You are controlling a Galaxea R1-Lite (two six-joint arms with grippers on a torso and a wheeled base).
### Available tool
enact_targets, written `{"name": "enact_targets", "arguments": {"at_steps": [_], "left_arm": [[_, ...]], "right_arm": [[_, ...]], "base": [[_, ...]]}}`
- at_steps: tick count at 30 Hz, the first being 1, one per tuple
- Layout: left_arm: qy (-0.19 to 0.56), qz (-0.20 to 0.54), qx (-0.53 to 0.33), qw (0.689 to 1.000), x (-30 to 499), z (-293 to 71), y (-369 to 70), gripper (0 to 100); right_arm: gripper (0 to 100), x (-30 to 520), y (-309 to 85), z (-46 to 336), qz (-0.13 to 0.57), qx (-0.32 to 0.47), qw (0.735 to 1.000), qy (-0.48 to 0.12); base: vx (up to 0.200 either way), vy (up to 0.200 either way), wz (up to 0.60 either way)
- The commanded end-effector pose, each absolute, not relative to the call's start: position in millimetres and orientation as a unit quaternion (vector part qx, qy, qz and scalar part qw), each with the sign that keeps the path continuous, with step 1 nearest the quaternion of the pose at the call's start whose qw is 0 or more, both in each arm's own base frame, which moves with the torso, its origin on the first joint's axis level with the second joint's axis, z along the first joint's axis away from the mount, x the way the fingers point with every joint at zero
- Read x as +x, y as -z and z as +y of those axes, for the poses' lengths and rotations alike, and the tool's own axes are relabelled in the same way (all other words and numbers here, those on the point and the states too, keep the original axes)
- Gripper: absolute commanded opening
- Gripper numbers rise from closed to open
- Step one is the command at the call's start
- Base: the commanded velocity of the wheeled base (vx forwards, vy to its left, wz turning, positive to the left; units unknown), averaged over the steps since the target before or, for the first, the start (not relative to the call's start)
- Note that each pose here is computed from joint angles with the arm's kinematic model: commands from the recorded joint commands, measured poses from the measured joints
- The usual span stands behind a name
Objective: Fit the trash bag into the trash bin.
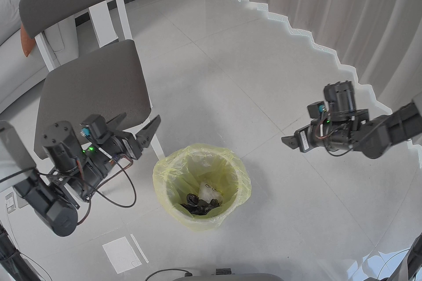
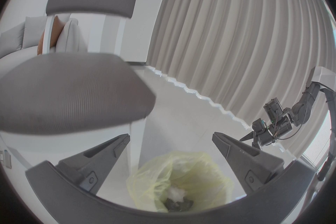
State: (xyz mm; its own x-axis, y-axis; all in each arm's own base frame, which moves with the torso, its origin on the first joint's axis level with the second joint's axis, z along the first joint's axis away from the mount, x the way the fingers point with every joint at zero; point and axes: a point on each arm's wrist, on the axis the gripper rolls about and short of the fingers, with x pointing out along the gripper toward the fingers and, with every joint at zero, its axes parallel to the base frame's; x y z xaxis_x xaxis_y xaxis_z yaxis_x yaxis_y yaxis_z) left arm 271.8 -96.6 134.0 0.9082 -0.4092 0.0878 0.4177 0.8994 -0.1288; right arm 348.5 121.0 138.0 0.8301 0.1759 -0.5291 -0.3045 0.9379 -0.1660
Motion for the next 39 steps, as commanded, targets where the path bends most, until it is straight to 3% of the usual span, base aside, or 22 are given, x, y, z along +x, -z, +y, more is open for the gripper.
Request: {"name": "enact_targets", "arguments": {"at_steps": [1,6,7,14,20,23,26,32,33,34,39], "left_arm": [[0.185,-0.143,-0.077,0.969,126,-33,-213,100],[0.177,-0.133,-0.078,0.972,87,-23,-212,100],[0.176,-0.138,-0.078,0.972,64,-17,-209,100],[0.136,-0.188,-0.062,0.971,-1,-4,-177,100],[0.123,-0.206,-0.041,0.970,-26,-8,-155,100],[0.133,-0.202,-0.045,0.969,-32,-10,-149,100],[0.128,-0.201,-0.055,0.970,-32,-10,-149,100],[0.122,-0.197,-0.070,0.970,-31,-10,-147,100],[0.118,-0.176,-0.077,0.974,-27,-9,-139,100],[0.118,-0.175,-0.077,0.974,-27,-9,-138,100],[0.093,-0.128,-0.044,0.987,-19,-8,-115,100]], "right_arm": [[100,130,-230,37,0.065,-0.031,0.995,-0.067],[100,82,-215,15,0.023,0.023,0.999,-0.029],[100,55,-208,7,-0.011,0.050,0.998,-0.020],[100,-8,-159,-3,-0.092,0.069,0.992,0.054],[100,-22,-117,2,-0.079,0.087,0.991,0.070],[100,-20,-115,3,-0.078,0.098,0.991,0.047],[100,-19,-112,6,-0.061,0.096,0.993,-0.026],[100,-17,-103,6,-0.043,0.092,0.995,-0.026],[100,-18,-85,4,0.010,0.087,0.992,-0.092],[100,-21,-84,3,0.017,0.083,0.990,-0.109],[100,-25,-83,3,0.002,0.078,0.995,-0.068]], "base": [[0.000,0.000,0.00],[0.000,0.000,0.00],[0.000,0.000,0.00],[0.000,0.000,0.00],[0.000,0.000,0.00],[0.000,0.000,0.00],[0.000,0.000,0.00],[0.000,0.000,0.00],[0.000,0.000,0.00],[0.000,0.000,0.00],[0.000,0.000,0.00]]}}
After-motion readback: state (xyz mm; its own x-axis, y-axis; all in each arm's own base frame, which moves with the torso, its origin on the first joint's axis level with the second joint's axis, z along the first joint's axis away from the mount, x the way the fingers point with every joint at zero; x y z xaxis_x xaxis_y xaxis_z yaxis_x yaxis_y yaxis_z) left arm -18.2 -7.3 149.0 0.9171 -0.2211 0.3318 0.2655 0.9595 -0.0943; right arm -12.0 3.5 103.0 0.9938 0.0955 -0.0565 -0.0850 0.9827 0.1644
